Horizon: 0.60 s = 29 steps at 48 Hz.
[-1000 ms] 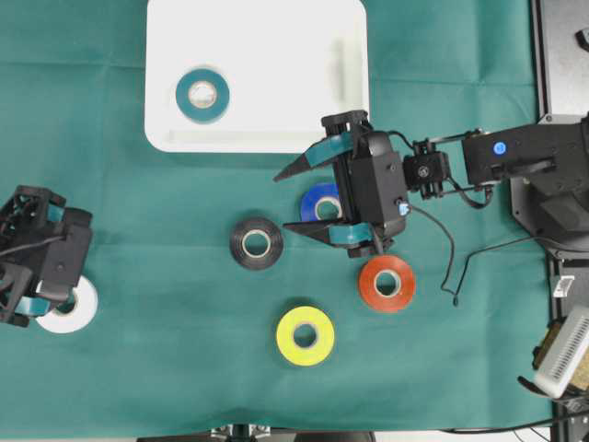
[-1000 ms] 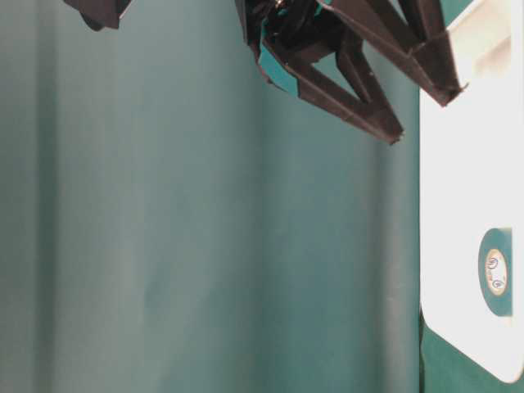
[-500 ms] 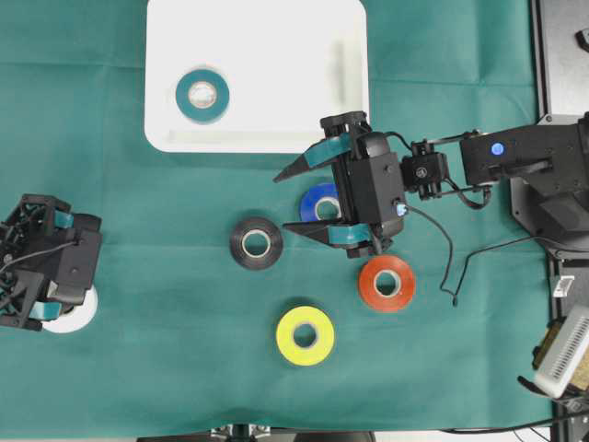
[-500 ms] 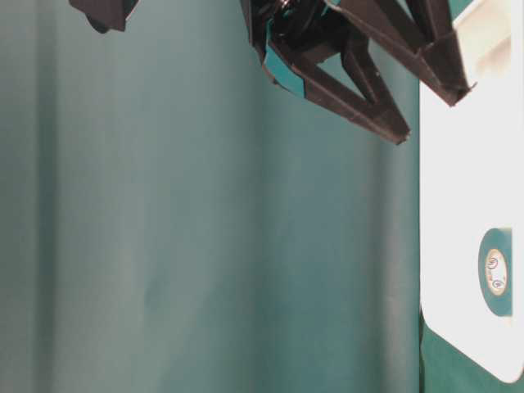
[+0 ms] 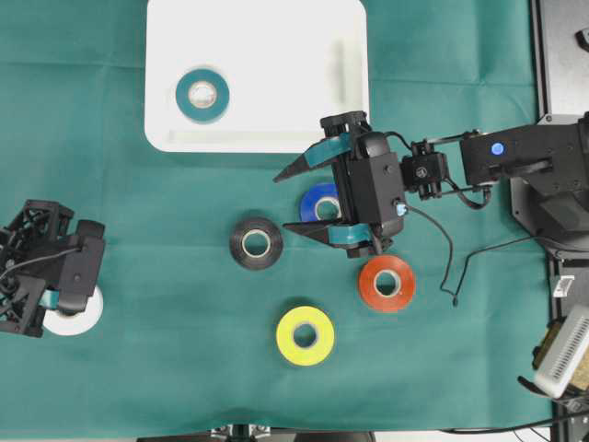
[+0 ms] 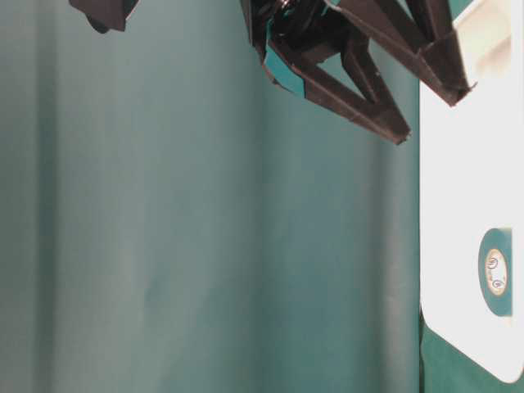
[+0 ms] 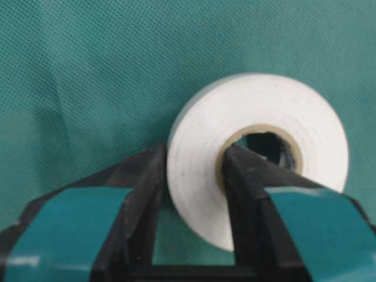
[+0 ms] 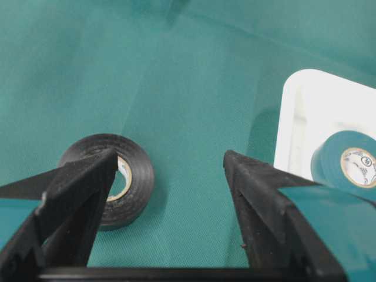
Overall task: Put the tape alternately from left to right into the white case.
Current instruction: 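Lower the left gripper onto the white tape roll and grasp it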
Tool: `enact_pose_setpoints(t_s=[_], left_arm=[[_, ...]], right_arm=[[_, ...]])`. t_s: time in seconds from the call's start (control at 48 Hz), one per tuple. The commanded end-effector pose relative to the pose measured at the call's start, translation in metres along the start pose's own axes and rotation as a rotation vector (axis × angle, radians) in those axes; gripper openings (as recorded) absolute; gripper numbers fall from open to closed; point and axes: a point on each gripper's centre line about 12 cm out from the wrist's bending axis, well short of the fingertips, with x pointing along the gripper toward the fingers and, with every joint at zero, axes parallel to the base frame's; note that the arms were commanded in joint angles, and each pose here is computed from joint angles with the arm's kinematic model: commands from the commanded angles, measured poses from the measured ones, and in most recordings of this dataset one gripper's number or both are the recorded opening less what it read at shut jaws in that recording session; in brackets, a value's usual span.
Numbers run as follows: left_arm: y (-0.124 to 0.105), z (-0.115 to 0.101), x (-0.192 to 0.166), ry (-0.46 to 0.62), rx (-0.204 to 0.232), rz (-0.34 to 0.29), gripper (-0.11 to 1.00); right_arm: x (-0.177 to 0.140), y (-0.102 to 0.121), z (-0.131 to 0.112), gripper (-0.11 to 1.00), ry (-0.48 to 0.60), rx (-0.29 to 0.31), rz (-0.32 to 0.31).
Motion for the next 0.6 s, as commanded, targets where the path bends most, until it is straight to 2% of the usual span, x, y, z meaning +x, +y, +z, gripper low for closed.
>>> enact_pose_setpoints(t_s=[0.0, 0.292, 0.583], left_arm=[[-0.005, 0.008, -0.004, -0.028, 0.003, -0.013, -0.03], [-0.007, 0.014, -0.007, -0.048, -0.002, -0.020, -0.03], [-0.020, 0.053, -0.029, -0.166, -0.001, -0.059, -0.03]], right_arm=[[-0.001, 0.000, 0.011, 0.74, -0.032, 0.005, -0.001], [-0.001, 0.000, 0.011, 0.74, -0.032, 0.005, -0.001], [-0.001, 0.000, 0.011, 0.74, -0.032, 0.005, -0.001]])
